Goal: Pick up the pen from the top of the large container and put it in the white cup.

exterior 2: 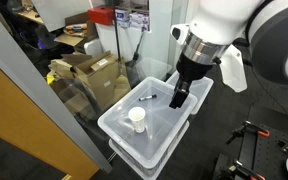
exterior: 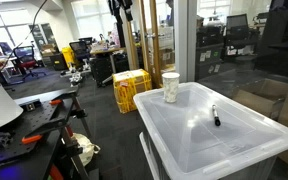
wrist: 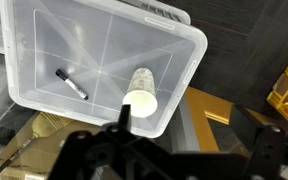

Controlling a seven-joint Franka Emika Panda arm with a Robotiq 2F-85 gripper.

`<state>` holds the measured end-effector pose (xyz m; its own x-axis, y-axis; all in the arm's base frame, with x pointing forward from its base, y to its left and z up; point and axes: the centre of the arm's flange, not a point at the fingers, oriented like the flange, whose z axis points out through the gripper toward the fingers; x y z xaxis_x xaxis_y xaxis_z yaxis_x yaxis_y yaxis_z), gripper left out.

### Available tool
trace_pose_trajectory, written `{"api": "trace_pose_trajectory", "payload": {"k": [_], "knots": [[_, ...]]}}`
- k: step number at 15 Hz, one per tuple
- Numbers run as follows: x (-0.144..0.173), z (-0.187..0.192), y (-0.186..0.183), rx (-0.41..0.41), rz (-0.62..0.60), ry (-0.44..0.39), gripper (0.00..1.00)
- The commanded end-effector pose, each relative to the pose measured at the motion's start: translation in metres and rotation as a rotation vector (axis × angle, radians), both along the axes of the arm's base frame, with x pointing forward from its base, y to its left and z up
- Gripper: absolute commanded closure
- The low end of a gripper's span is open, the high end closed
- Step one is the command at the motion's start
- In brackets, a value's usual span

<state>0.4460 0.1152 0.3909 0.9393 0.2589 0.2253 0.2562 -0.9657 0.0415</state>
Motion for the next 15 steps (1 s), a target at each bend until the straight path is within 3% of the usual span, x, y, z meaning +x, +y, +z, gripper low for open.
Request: {"api": "trace_pose_trajectory", "payload": {"k": [1, 8, 15], "knots": [[0.000, 0.000, 0.000, 0.000, 0.000, 0.000, 0.00], [0.000, 0.001, -0.003, -0.016, 0.009, -0.006, 0.00], [-0.002, 0.022, -0.045, -0.090, 0.043, -0.058, 0.00]]}}
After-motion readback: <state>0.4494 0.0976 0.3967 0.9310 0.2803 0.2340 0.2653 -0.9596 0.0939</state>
